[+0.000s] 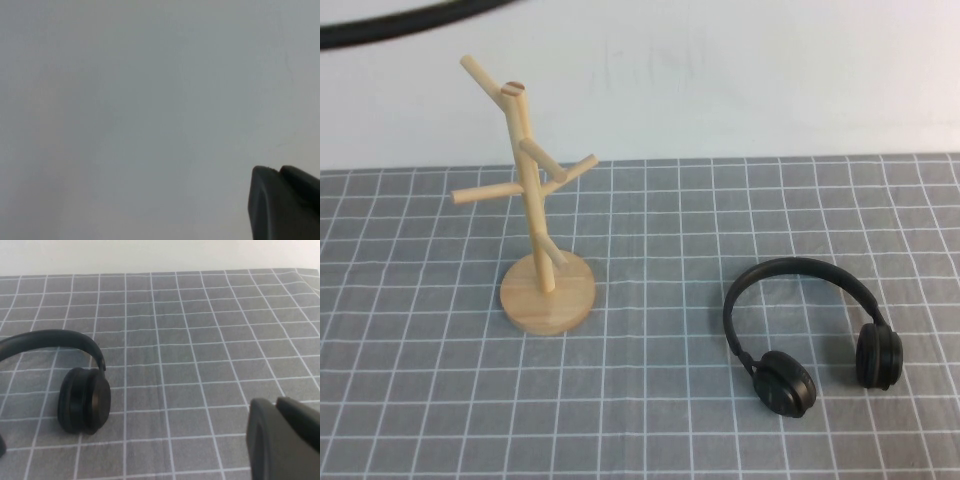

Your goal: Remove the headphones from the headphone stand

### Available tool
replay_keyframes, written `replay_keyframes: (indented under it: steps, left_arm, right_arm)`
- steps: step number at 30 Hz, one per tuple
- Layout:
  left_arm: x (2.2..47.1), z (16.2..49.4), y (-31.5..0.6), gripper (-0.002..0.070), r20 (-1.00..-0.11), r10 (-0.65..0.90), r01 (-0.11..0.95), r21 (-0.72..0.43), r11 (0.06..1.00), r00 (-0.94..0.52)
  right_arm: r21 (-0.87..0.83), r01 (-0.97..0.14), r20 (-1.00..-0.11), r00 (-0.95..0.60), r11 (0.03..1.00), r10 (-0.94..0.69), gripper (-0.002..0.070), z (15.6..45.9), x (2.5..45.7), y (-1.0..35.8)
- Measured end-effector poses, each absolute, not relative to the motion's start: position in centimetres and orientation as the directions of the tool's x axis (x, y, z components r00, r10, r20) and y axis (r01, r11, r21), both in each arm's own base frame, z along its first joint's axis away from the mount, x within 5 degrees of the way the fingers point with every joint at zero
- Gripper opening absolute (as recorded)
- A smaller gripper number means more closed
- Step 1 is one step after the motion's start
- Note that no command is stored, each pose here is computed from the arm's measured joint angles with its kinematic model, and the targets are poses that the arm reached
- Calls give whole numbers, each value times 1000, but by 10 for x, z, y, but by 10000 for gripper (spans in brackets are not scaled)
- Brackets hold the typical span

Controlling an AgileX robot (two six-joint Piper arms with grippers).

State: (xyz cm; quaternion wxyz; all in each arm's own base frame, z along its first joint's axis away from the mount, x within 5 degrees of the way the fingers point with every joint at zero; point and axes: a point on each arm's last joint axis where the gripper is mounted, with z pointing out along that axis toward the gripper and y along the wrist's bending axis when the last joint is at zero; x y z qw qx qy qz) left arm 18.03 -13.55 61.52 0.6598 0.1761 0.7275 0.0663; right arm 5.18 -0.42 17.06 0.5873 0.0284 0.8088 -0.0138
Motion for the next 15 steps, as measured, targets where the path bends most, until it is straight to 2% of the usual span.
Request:
replay_keyframes:
  steps: [4,8,11,15]
  left_arm:
    - [160,611,-105,-1,-941,328,148,313,938,-89]
    - [143,592,-74,-1,-948,291,64,284,957,-132]
    - [130,565,-52,-2,-942,291,20,292,956,-168]
    - [111,508,-26,-1,-934,275,18,278,960,-230]
  right_arm:
    - [11,62,-951,-309,998,30,-8,171,52,-4]
    - [11,62,-951,-309,998,30,-8,171,52,-4]
    - [11,62,-951,-309,998,30,-8,171,52,-4]
    - [11,62,-951,-309,998,30,-8,171,52,-4]
